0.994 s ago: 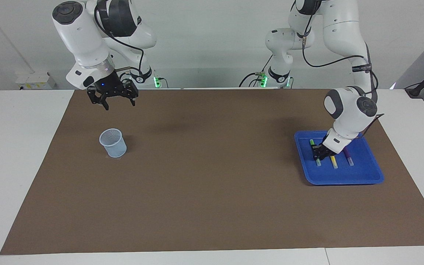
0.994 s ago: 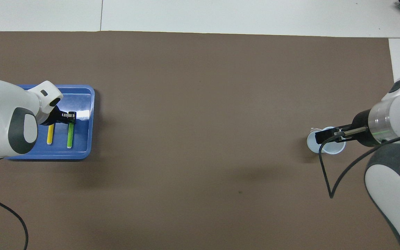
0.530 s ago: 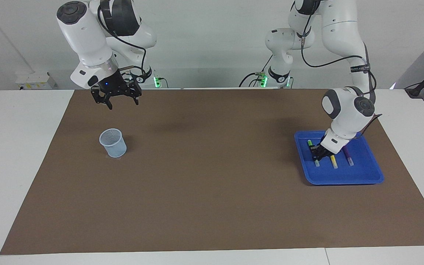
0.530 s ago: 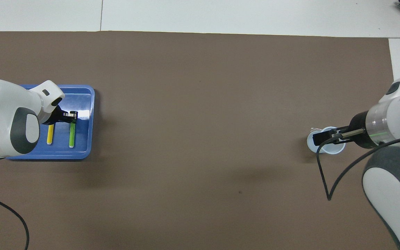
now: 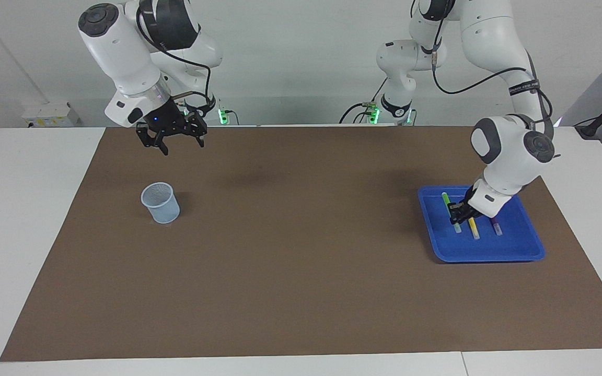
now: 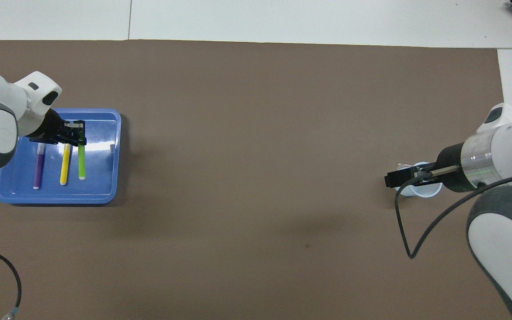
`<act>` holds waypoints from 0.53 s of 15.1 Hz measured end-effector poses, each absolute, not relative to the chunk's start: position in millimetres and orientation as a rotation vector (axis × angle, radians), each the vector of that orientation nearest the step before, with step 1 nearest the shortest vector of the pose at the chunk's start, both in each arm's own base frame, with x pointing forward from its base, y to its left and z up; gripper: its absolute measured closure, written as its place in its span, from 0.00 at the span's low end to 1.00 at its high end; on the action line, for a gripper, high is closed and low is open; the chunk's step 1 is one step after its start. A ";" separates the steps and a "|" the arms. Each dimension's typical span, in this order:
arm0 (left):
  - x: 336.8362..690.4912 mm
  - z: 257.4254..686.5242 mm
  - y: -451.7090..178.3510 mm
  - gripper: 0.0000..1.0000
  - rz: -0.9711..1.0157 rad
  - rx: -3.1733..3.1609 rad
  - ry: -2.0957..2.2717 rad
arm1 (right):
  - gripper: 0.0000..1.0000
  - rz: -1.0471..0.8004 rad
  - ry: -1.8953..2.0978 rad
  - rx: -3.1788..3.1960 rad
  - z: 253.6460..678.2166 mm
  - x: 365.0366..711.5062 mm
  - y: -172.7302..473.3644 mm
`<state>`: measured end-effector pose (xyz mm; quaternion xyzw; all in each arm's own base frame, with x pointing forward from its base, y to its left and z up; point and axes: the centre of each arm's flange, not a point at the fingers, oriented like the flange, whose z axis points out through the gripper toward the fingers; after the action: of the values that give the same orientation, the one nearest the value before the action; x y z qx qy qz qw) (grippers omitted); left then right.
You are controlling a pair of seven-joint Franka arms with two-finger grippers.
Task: Transfer and insert pens with both arms
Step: 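Grasp and lift the green pen with the left gripper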
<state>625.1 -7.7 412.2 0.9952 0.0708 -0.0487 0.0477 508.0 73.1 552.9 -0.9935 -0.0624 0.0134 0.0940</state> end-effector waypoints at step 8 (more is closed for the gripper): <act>610.3 521.4 -67.0 0.84 -0.305 2.671 0.961 | 0.00 0.030 -0.170 -2.873 555.3 507.3 84.6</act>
<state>610.3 -67.0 521.4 0.9260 0.3330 -0.1056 0.1428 507.3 84.6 555.3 -0.9896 -0.0585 0.0104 0.1313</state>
